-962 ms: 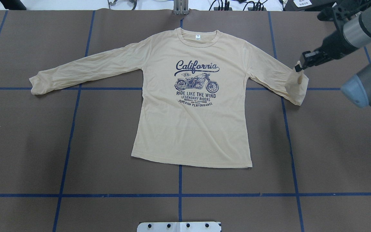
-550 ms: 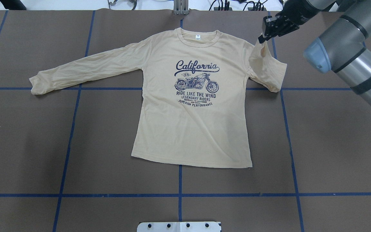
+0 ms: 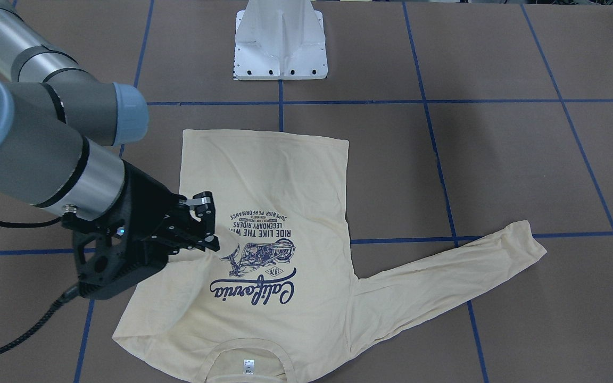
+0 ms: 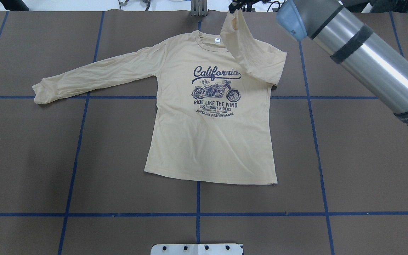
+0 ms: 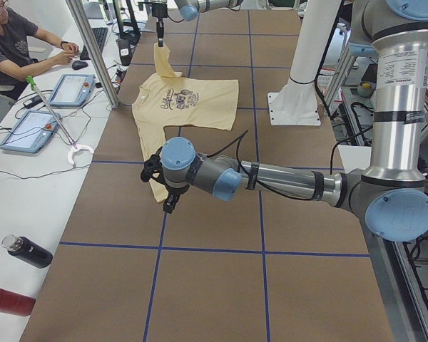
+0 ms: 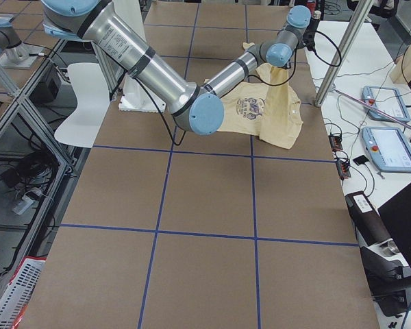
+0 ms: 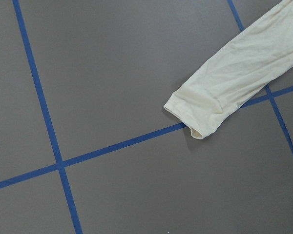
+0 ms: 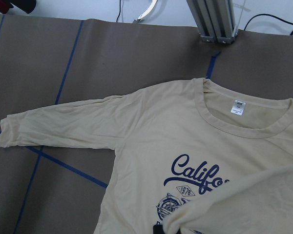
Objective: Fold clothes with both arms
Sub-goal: 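Lift the held sleeve and carry it across the shirt toward the collar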
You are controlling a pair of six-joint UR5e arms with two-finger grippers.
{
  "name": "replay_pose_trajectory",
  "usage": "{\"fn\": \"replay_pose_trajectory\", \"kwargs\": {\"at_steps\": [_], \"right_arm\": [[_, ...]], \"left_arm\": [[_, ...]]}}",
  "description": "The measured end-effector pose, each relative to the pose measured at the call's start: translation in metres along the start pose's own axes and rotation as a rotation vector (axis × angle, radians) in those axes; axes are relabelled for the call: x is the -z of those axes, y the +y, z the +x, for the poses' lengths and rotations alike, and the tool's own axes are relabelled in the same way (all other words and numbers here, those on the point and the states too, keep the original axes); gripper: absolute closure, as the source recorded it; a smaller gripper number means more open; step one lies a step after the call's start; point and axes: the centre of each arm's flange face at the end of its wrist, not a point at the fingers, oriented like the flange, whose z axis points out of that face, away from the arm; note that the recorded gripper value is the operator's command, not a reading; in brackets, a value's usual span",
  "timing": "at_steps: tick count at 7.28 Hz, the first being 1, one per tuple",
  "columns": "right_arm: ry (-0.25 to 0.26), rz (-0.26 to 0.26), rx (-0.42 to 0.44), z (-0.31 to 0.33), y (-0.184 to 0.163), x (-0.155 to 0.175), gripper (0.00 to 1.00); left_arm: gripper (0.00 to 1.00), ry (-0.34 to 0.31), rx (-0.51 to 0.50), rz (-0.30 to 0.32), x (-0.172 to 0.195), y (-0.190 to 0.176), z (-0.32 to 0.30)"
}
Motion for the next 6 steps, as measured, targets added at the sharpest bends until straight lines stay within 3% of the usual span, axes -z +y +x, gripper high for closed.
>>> {"fn": "replay_pose_trajectory", "kwargs": {"at_steps": [2,6], "right_arm": [[0.031,0.000,0.021,-0.036,-0.006,-0.038,1.00],[0.109,-0.023,0.045,-0.049,0.024,-0.136,1.00]], "left_arm": [[0.00,0.001,0.006,-0.004,-0.002,0.002,-0.002],[0.00,0.001,0.012,-0.009,-0.005,0.001,-0.005]]}}
